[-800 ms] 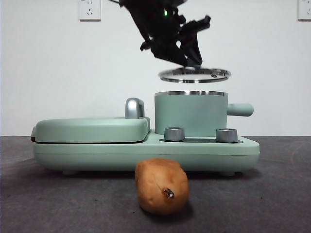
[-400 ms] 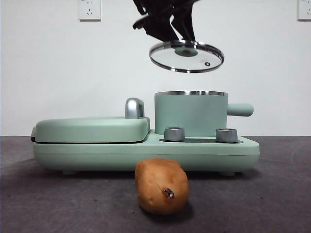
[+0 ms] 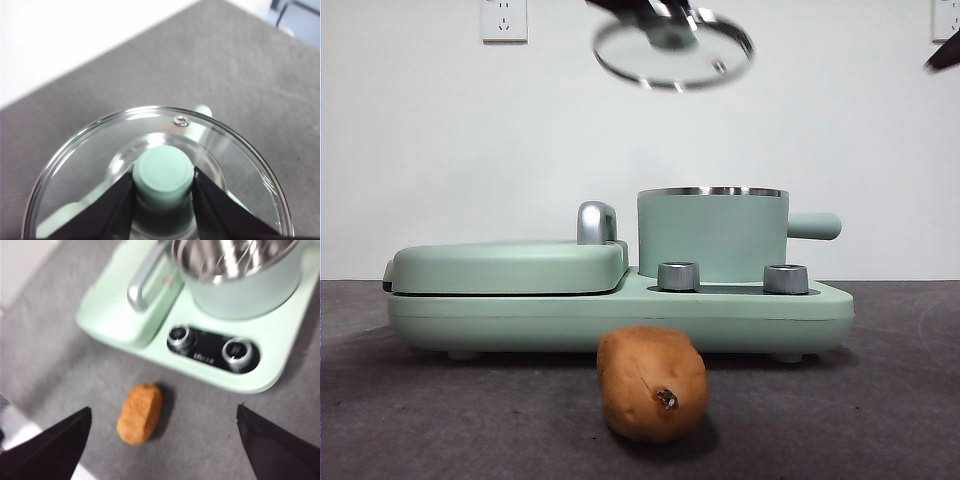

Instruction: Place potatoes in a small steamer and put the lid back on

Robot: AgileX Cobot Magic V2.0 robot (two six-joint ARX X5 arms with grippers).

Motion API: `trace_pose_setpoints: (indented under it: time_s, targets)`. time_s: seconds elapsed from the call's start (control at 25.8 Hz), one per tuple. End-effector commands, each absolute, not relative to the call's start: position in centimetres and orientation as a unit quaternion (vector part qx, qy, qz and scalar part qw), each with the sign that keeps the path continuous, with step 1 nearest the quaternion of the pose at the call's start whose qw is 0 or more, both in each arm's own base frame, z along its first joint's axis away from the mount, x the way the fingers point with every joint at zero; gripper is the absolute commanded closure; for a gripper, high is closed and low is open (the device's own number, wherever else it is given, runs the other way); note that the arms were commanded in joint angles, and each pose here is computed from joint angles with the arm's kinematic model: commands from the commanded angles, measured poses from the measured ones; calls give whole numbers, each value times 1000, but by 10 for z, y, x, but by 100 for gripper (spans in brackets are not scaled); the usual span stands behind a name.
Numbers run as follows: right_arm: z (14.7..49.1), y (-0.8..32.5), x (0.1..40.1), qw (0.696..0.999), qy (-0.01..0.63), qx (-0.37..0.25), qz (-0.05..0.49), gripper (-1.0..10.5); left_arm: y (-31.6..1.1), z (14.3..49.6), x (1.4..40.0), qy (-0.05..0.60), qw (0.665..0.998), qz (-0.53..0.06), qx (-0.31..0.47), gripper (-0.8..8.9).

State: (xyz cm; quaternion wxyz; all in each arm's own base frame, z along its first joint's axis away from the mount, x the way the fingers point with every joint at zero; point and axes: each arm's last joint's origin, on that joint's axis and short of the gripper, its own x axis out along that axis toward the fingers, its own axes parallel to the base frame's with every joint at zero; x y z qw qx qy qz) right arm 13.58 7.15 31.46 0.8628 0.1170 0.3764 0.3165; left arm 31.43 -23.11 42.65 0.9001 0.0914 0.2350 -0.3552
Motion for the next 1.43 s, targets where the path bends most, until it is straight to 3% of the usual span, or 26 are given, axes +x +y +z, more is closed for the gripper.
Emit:
trace_pose_setpoints:
  time_s: [0.04, 0.35, 0.5, 0.93, 1.01, 1.12, 1.24, 1.43]
  targets:
    - [308, 99, 143, 848, 412, 108, 314, 481, -214, 454, 303, 198, 912, -351, 80, 702]
    - [264, 177, 165, 801, 499, 78, 322, 481, -174, 483, 274, 196, 921, -327, 73, 702]
    - [240, 209, 176, 783, 543, 40, 301, 481, -159, 497, 257, 180, 927, -322, 69, 702]
    - [179, 253, 200, 741, 621, -38, 252, 483, -147, 507, 237, 181, 927, -322, 69, 702]
    - [172, 255, 201, 735, 628, -46, 251, 570, -147, 507, 237, 180, 927, -322, 69, 702]
    - [173, 256, 201, 735, 626, -46, 256, 817, -147, 507, 237, 181, 927, -322, 69, 702]
    - [191, 259, 207, 733, 626, -51, 260, 820, -147, 507, 237, 181, 927, -322, 69, 702]
    - [267, 258, 232, 756, 594, -93, 259, 820, -147, 507, 237, 181, 927, -322, 70, 702]
